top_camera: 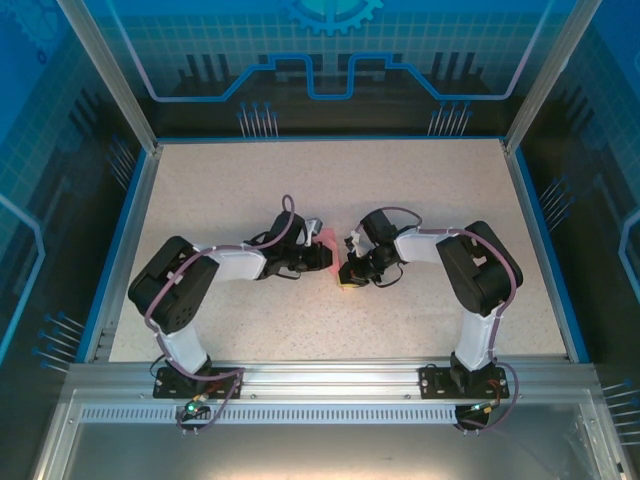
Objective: Fold a paper plane with a square sheet of paper (pick it up from the middle)
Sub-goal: Fold the wing for the fifth time at the center of the table, then turn over a paper plane at the center of the table, then move the paper plane to the center of the table.
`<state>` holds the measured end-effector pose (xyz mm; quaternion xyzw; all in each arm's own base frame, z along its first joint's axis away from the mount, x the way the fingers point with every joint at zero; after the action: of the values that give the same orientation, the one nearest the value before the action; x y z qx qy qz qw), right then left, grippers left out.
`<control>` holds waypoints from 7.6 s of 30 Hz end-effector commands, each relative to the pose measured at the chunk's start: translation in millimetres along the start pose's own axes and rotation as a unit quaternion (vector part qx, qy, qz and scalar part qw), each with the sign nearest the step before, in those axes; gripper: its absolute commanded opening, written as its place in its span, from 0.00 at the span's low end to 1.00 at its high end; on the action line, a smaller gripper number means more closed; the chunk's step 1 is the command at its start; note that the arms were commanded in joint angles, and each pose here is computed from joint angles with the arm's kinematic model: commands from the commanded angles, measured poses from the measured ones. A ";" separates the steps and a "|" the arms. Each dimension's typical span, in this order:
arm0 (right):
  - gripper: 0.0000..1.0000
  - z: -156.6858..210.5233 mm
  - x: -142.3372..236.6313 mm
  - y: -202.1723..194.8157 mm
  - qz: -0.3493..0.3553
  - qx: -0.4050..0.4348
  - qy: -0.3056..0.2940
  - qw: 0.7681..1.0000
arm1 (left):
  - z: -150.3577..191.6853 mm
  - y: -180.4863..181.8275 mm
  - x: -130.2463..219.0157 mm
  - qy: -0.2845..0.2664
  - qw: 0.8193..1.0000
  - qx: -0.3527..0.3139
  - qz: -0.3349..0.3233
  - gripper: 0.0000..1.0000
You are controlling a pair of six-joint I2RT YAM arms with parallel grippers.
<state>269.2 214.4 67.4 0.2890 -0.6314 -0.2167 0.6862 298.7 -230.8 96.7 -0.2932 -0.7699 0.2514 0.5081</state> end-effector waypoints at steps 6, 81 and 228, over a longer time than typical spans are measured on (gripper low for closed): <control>0.01 30.0 -12.6 -41.3 0.084 -0.085 0.064 0.991 | 8.4 12.1 -20.3 0.023 1.000 0.019 -0.010 0.15; 0.74 -2.3 136.2 28.9 0.074 0.005 -0.317 0.946 | -51.7 -0.3 57.5 -0.067 0.977 0.088 -0.180 0.69; 0.38 26.0 -40.1 105.6 0.276 0.082 -0.123 0.950 | 22.9 57.9 52.7 -0.024 0.991 0.121 -0.048 0.00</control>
<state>233.4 312.3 112.6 0.1459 -0.7816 -0.0116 0.6064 273.9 -158.6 77.2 -0.1826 -0.7528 0.3326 0.5379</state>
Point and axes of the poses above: each hand's point on the last joint's axis, 136 mm out from that joint toward the fingers, its own x axis back along the fingers, its own y axis along the line the jaws close on, z = x × y, the point moved 8 cm from there along x, back along the fingers, and after that the axes turned 1 degree about -x, right-handed, at the moved point
